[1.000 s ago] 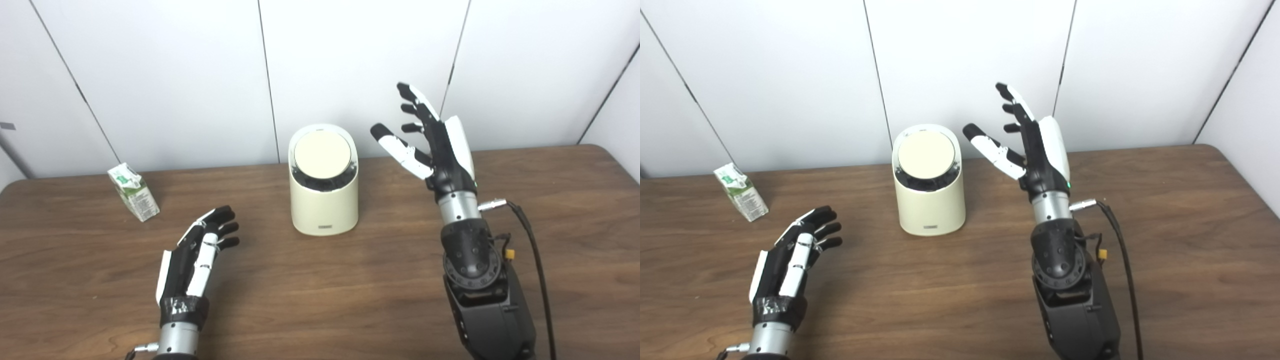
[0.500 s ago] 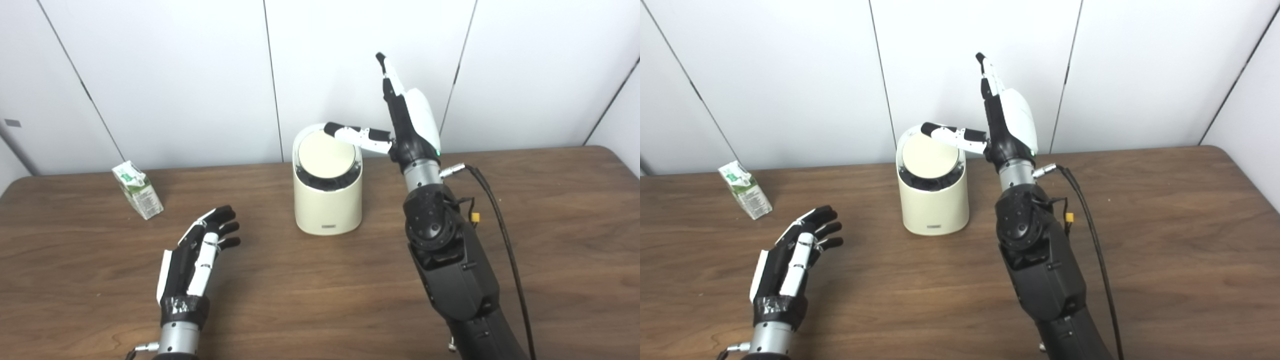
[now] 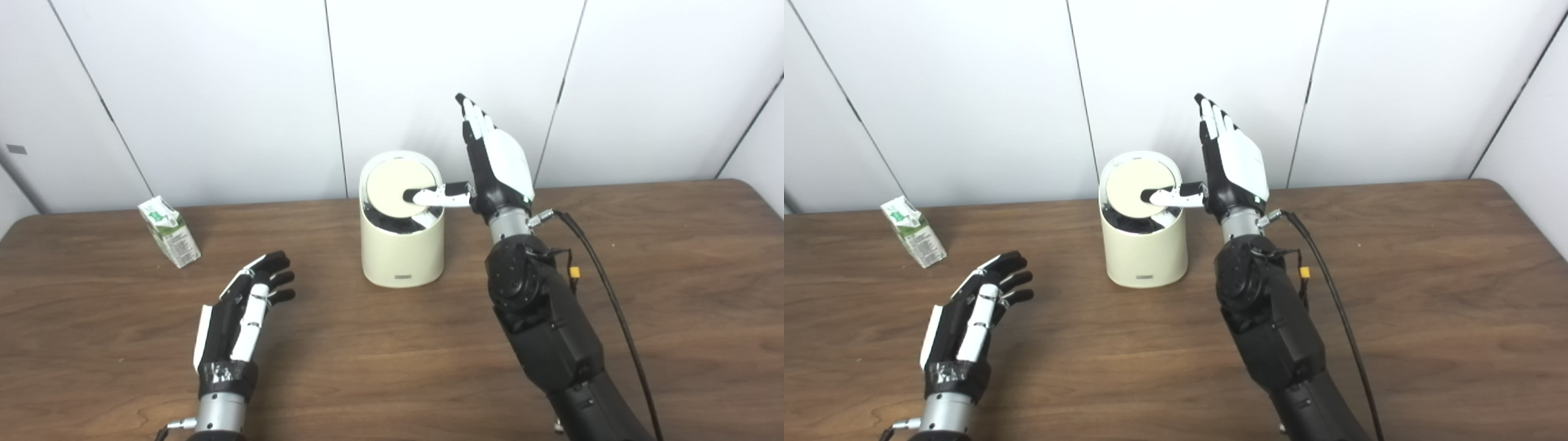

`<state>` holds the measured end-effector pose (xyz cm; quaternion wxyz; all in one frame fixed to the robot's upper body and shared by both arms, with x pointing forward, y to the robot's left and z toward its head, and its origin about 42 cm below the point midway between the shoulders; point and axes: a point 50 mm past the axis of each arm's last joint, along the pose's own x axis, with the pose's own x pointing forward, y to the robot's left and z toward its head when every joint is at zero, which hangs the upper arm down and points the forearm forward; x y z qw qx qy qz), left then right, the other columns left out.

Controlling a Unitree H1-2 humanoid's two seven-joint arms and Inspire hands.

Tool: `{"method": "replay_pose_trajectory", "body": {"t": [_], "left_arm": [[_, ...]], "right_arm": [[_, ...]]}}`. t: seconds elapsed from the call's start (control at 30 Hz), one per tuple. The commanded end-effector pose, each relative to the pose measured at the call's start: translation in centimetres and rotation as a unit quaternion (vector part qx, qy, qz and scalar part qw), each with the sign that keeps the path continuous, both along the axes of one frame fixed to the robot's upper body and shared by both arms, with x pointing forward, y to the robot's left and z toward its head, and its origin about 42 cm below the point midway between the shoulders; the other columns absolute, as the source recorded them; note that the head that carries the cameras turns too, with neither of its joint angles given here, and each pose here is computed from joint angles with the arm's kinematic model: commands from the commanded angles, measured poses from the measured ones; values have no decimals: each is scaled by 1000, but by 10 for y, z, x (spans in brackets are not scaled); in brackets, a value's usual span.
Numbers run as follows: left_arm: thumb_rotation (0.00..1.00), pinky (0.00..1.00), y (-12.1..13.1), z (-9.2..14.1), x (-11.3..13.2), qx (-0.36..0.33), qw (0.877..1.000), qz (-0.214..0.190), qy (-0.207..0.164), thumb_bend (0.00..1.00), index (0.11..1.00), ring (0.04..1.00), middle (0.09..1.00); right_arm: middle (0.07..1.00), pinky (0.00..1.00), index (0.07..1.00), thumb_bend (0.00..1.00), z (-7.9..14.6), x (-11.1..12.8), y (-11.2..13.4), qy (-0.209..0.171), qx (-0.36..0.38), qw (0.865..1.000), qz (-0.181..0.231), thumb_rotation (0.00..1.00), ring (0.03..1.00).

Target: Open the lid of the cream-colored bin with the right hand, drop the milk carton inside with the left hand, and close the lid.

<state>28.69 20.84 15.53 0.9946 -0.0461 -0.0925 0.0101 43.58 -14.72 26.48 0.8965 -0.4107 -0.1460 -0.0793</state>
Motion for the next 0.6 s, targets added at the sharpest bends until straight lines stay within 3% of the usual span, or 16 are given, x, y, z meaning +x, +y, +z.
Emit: {"method": "replay_pose_trajectory", "body": {"t": [0.0, 0.3, 0.57], "left_arm": [[662, 703, -3, 16, 6, 3, 999, -3, -38, 276, 785, 765, 791], [661, 702, -4, 18, 5, 0, 999, -4, -37, 273, 784, 764, 792], [662, 699, -8, 19, 6, 0, 999, -1, -37, 272, 779, 761, 789]], "right_arm": [[1000, 1000, 1000, 993, 28, 6, 5, -41, -14, 999, -1, 284, 1000], [1000, 1000, 1000, 1000, 18, 6, -1, -29, -49, 998, -12, 244, 1000], [1000, 1000, 1000, 1000, 4, 1, -5, -37, -176, 984, -17, 263, 1000]]}}
